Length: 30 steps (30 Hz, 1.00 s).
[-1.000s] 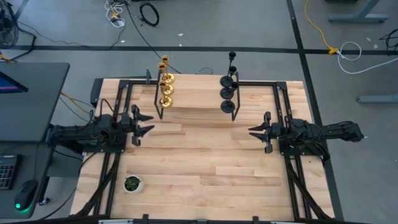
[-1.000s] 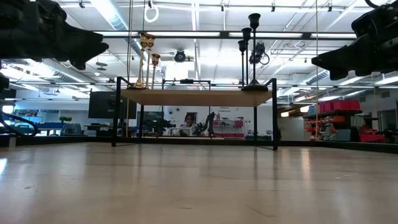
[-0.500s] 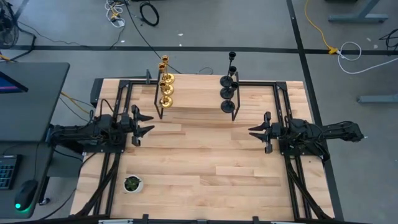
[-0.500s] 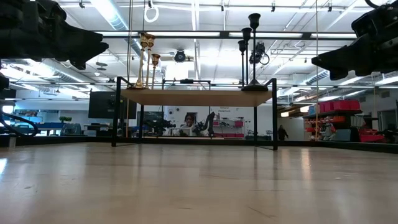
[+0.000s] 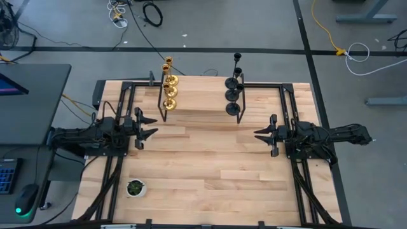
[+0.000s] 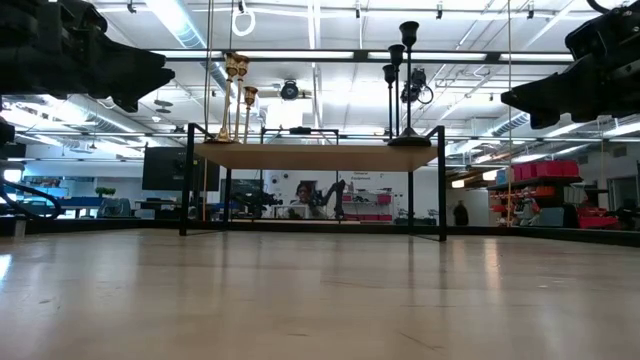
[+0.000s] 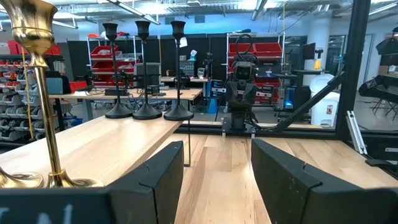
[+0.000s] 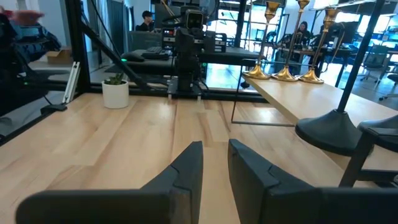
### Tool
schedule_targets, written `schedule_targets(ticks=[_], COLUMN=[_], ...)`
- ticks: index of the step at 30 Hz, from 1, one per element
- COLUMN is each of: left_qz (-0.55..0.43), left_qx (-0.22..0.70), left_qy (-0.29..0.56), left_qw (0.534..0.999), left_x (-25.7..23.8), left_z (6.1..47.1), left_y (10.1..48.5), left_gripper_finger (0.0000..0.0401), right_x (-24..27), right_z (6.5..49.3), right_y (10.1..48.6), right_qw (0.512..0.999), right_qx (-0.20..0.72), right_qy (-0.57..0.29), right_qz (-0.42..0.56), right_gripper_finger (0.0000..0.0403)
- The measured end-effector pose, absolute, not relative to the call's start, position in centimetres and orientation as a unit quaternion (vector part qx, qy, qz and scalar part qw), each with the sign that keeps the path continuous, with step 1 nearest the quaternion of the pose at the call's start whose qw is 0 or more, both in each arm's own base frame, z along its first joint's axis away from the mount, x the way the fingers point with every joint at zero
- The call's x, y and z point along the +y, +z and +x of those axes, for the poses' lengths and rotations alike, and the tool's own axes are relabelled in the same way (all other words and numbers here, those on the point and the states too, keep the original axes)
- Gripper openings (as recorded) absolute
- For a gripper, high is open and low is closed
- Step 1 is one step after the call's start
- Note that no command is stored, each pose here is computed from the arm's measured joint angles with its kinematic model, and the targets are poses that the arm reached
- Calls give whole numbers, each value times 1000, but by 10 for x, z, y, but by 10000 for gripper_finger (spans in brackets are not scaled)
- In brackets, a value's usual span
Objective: Pick & Place candle stick holders
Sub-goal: Return to Home Position
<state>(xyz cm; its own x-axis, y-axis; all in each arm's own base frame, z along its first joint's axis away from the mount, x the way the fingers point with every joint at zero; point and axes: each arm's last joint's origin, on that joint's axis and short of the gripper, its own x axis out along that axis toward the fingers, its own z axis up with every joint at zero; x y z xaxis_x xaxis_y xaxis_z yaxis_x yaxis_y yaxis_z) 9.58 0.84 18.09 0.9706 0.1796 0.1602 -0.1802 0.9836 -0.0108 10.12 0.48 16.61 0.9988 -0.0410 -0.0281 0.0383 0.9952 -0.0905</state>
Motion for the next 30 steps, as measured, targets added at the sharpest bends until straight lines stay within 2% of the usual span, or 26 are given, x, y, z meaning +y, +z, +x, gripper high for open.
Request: schedule_targets(ticks=[10, 20, 30], left_qz=[-2, -11, -11], left_qx=[-80, -78, -78], left_qy=[88, 9, 7], left_qw=[993, 997, 997], left_x=[5, -13, -13], left_z=[96, 95, 95], left_y=[181, 181, 181], left_gripper_finger=[190, 190, 190], right_x=[5, 5, 5], right_z=[101, 101, 101], right_y=[166, 166, 166], right_qw=[999, 999, 999], right_qx=[15, 15, 15], right_qy=[-20, -20, -20], right_qz=[-45, -45, -45], right_gripper_finger=[77, 77, 77])
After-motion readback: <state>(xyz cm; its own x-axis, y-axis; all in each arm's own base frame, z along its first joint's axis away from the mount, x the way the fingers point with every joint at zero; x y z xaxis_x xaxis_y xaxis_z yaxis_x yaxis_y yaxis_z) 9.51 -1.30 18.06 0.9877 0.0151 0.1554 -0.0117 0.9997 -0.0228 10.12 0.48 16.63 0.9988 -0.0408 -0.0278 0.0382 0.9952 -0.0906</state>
